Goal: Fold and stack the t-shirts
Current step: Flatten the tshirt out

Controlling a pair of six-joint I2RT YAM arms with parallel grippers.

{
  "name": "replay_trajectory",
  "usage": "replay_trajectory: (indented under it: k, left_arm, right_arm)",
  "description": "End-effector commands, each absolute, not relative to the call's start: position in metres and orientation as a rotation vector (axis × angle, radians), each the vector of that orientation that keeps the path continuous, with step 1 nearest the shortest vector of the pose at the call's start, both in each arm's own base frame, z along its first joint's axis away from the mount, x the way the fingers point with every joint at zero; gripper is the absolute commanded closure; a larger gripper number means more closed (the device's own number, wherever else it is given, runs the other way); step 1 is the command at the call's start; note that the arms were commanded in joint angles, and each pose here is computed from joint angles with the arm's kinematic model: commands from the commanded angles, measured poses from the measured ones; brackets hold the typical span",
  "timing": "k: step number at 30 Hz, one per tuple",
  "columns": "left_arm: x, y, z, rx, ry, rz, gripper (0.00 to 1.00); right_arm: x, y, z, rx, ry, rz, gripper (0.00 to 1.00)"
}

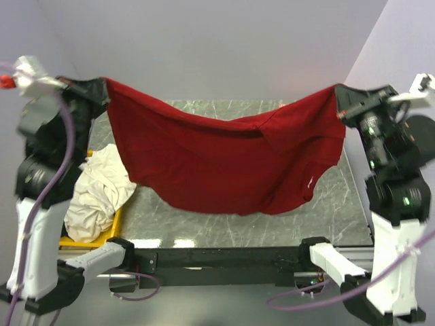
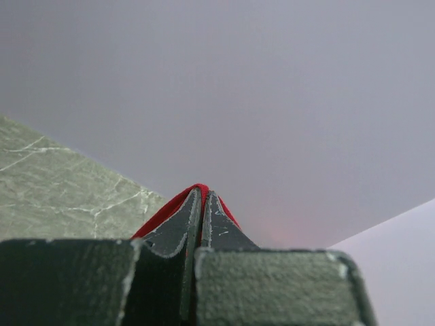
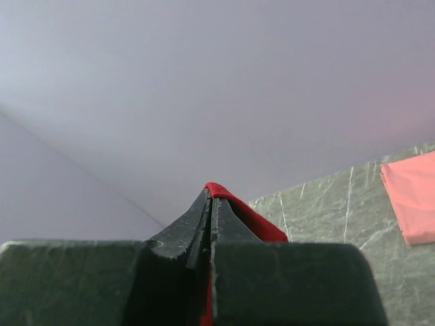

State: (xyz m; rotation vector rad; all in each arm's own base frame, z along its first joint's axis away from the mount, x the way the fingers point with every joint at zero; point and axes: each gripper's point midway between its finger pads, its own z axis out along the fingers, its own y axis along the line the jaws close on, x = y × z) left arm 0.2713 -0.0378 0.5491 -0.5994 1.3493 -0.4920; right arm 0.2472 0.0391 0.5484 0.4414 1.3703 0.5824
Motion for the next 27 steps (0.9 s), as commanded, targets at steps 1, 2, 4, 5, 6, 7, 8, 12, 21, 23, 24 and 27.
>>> replay_trajectory:
  k: [1,2,4,5,6,7,8,12,21,23,24,27]
  left_arm:
    - [0.319,-0.051,0.545,-0.564,1.34,-0.458,1.0]
    - [0.327,-0.054,0.551,-0.559,1.311,-0.464,1.0]
    - [0.359,-0.059,0.545,-0.554,1.326,-0.431,1.0]
    - [0.371,-0.061,0.547,-0.546,1.325,-0.428,1.0]
    - [0.399,-0.068,0.537,-0.538,1.347,-0.418,1.0]
    - [0.407,-0.06,0.552,-0.543,1.31,-0.418,0.99]
    - [0.419,-0.065,0.556,-0.516,1.311,-0.443,1.0]
    - [0.483,-0.054,0.582,-0.496,1.258,-0.484,1.0]
    - [0.459,-0.029,0.643,-0.401,1.059,-0.616,1.0]
    - [0.454,-0.027,0.635,-0.41,1.075,-0.6,1.0]
    - [0.454,-0.028,0.616,-0.415,1.119,-0.595,1.0]
    - [0.454,-0.033,0.559,-0.455,1.233,-0.615,1.0]
  right_arm:
    - [0.293,0.042,0.55,0.416,1.372,0.562,1.0]
    - [0.301,0.044,0.556,0.402,1.349,0.582,1.0]
    - [0.33,0.046,0.551,0.397,1.36,0.587,1.0]
    - [0.341,0.046,0.552,0.396,1.356,0.588,1.0]
    - [0.362,0.048,0.556,0.389,1.349,0.597,1.0]
    - [0.373,0.048,0.559,0.382,1.343,0.6,1.0]
    - [0.384,0.046,0.566,0.38,1.32,0.605,1.0]
    - [0.433,0.048,0.606,0.339,1.245,0.666,1.0]
    - [0.393,0.025,0.688,0.276,0.989,0.693,1.0]
    - [0.384,0.022,0.667,0.297,1.016,0.668,1.0]
    - [0.383,0.021,0.656,0.31,1.034,0.66,1.0]
    - [0.386,0.02,0.592,0.371,1.163,0.653,1.0]
